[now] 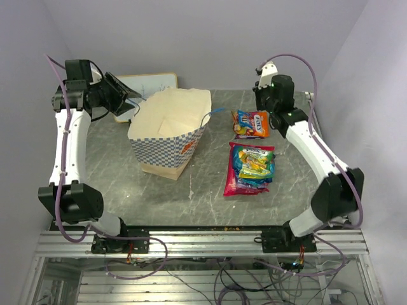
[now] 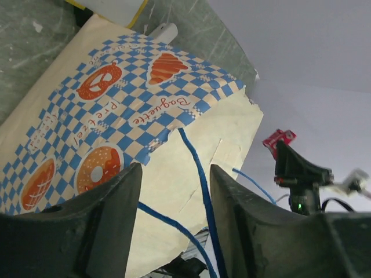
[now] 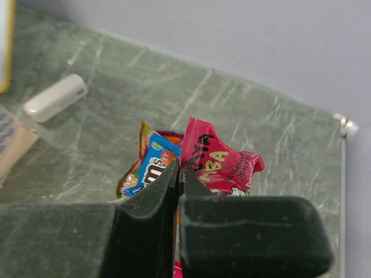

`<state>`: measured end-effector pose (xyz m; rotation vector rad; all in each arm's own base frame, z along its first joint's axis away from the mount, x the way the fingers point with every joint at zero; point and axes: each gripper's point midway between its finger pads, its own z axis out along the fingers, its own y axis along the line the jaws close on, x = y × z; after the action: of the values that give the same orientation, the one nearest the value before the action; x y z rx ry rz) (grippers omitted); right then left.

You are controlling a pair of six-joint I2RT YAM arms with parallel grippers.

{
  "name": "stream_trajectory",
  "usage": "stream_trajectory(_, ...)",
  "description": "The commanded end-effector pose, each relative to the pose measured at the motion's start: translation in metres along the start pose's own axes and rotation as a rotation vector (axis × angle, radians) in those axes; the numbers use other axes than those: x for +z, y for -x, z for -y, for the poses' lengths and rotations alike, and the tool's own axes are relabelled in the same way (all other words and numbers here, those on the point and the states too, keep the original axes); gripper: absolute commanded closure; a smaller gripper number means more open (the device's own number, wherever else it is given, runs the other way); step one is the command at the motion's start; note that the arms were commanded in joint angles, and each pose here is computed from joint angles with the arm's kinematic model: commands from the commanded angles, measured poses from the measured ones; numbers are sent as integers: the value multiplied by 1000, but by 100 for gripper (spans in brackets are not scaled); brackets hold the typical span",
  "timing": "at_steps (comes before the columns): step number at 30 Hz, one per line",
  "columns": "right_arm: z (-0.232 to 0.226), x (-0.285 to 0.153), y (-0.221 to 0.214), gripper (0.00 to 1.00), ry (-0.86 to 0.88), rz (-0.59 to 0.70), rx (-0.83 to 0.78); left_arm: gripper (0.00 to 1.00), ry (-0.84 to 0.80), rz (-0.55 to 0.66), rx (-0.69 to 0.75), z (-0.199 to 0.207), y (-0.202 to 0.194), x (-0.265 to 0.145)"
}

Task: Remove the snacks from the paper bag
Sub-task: Adjust the paper bag at the center of the board.

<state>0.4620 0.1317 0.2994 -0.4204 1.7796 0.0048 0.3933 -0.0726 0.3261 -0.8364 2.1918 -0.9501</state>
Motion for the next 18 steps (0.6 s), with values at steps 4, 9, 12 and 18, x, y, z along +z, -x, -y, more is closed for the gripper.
stream_trajectory(4, 38, 46, -67, 100, -147, -286, 264, 17, 45, 65, 134, -4, 10, -19)
stream_trajectory(9, 40, 68, -96, 100, -203, -387, 353, 5, 72, 82, 164, -8, 8, -28)
stream_trajectory(12, 45, 71, -110, 100, -290, -458, 424, 3, 92, 96, 200, -10, 9, -35)
stream_trajectory(18, 29, 78, -134, 100, -293, -538, 525, 4, 127, 121, 252, -10, 11, -50)
